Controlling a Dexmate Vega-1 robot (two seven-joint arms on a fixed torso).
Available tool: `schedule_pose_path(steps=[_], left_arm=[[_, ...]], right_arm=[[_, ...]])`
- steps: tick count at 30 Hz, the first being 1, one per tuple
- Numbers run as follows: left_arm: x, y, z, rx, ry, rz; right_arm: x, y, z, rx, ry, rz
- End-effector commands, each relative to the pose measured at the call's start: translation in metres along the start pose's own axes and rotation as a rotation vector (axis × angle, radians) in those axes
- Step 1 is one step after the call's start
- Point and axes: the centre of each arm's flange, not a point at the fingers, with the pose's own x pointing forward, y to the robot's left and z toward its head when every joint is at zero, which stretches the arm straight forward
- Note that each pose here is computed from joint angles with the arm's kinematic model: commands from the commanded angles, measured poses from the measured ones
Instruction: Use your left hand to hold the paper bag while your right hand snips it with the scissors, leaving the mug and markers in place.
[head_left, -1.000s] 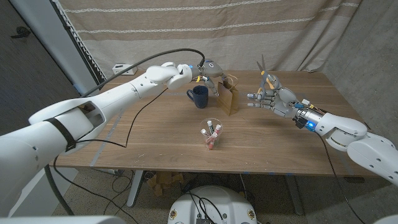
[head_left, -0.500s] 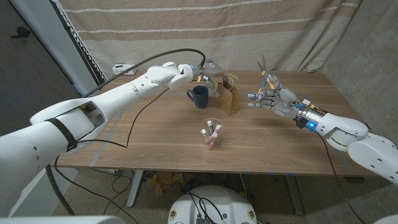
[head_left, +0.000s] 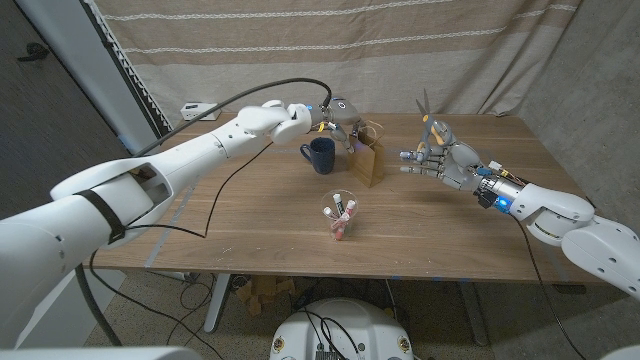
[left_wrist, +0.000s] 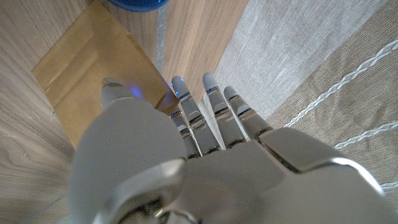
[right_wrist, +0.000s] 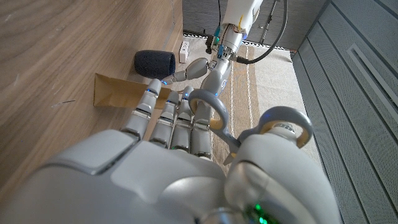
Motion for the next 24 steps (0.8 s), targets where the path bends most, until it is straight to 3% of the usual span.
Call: schedule_pose_path(steps=[1,24], left_arm=[[-0.0031,0.0015,0.0028,-0.021,-0.026,0.049],[-0.007,-0.0029,0.0083,-0.033,-0.036,0.107]], right_arm=[[-0.0019,0.0009,0.0011,-0.005,-0.005,-0.001],[-0.002,0.0035,0.0025,-0.006,-0.008,0.0]])
